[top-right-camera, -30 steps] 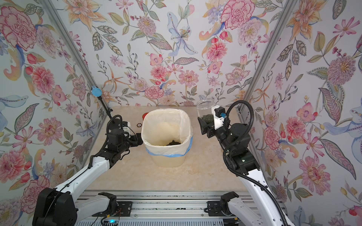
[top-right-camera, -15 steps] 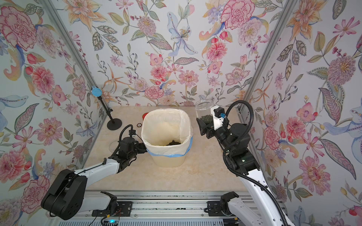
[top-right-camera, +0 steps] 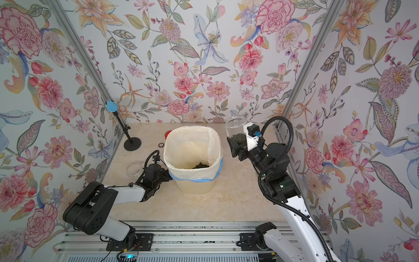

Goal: Empty moldy tea leaves from jars
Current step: Place the lid at the center of the board, then pour the moldy tea leaves from the jar into the trash bin.

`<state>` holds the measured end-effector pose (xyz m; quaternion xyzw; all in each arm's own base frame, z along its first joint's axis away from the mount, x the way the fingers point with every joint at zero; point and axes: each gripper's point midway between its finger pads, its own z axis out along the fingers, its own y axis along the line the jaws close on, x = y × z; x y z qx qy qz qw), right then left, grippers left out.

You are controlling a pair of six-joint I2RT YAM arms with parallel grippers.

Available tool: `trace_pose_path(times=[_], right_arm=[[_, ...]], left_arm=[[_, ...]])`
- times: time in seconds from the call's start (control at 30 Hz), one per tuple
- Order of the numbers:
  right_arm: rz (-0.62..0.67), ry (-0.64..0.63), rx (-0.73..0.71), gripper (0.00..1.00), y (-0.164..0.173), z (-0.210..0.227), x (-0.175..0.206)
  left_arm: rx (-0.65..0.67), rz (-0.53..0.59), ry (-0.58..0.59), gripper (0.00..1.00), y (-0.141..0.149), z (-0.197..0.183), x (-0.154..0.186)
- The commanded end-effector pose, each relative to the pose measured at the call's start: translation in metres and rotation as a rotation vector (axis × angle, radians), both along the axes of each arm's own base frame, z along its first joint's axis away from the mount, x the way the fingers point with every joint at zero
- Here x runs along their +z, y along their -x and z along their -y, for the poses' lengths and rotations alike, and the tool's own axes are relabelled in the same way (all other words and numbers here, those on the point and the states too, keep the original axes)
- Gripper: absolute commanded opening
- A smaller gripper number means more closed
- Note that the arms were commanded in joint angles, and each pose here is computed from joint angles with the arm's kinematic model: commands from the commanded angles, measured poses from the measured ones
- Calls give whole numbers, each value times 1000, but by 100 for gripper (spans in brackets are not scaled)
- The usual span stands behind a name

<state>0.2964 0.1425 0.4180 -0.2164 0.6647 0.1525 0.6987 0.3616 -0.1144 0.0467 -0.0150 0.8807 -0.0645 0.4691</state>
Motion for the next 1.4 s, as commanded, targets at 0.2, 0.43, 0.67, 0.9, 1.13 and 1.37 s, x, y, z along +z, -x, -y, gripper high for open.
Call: trace_pose_path(times=[0.2,0.43,0.67,0.9,1.13,1.37], right_arm=[[122,-64,27,43,14,0,48],[113,-67,45,43,11,-4,48],[101,-55,71,43,9,-10,44],[79,-37,153,43,12,-28,40],[53,-8,204,43,11,-49,35],[14,47,241,43,4,-72,23]], left_arm=[[7,-56,-78,78,5,-6,-38],[30,-70,-79,99,6,-9,-41],[44,-46,-34,100,2,-6,-14],[89,0,25,100,3,-13,33],[141,103,111,100,8,-36,88],[130,258,164,100,18,-40,194]])
